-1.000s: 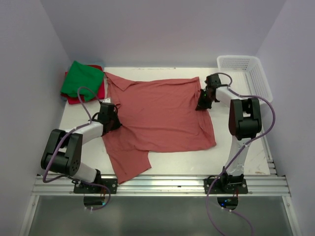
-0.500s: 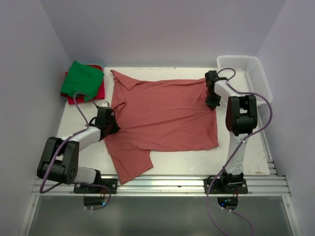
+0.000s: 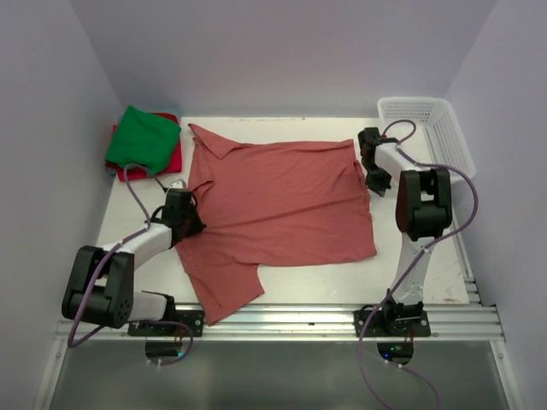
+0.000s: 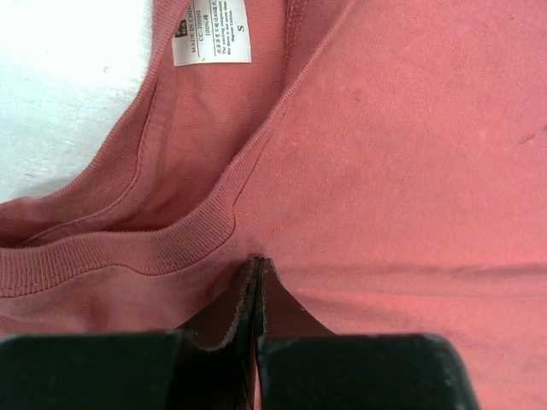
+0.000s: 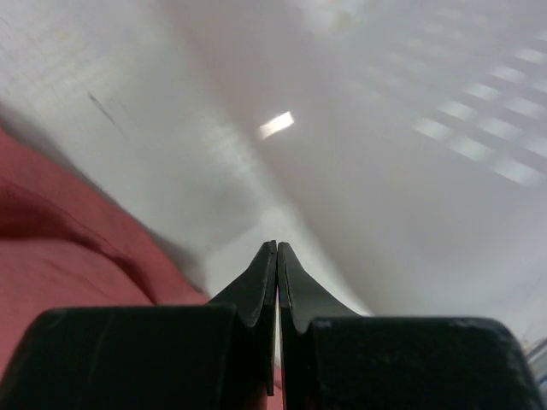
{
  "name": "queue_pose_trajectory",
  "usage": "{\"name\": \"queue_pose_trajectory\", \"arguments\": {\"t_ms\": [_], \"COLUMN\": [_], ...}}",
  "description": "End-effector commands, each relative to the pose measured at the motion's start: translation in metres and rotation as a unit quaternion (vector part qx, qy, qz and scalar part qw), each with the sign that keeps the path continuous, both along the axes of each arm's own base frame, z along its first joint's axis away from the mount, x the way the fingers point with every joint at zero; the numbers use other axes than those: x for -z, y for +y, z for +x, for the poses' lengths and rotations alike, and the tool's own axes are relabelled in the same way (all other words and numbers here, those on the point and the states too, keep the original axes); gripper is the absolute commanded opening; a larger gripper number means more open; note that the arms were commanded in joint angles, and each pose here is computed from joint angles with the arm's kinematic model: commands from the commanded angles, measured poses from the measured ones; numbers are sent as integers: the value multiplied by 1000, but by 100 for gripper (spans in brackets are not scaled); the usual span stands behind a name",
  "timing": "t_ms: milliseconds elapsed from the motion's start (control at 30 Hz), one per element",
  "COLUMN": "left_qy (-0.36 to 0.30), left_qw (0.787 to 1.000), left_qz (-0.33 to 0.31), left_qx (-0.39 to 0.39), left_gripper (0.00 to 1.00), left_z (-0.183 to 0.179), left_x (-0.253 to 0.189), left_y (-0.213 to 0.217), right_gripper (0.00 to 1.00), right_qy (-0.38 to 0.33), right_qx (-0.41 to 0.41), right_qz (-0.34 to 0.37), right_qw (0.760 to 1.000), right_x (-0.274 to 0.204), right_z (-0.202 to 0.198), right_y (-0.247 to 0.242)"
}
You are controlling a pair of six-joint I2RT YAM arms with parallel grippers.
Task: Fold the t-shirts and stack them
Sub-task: Flatten out the tshirt
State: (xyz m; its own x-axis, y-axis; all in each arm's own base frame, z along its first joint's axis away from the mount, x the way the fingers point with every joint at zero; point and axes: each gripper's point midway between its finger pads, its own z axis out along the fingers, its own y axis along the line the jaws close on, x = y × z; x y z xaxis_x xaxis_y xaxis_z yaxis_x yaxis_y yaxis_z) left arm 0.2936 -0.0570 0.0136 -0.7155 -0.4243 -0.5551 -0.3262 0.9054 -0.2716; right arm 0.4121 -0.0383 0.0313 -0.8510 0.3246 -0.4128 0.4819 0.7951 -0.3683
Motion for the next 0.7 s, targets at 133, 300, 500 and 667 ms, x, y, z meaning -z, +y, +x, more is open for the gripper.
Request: {"name": "queue_pose_trajectory", "arguments": {"t_ms": [133,300,500,667], "left_qy": [25,-61,-164,-208], "left_qw": [1000,995,981,973], "left_qz": [9,-47,-72,-78], "left_qx": [10,68,77,65], "left_gripper": [0,0,11,16], "left_z": [-14,1,23,76], "left_x": [2,-36,-99,-131], "left_y": [6,-22,-31,-37], "right_gripper": [0,0,0,0], "right_qy": [-192,-214,-172,-177], "right_qx": [-80,-218,-256,-255], "right_qz": [95,211,238,272], "right_qw": [974,929,921,911], "right_x": [-119,-133,-102,-103], "right_z": [-17,-51,-70,-53], "right_y": [38,122,141,159]}}
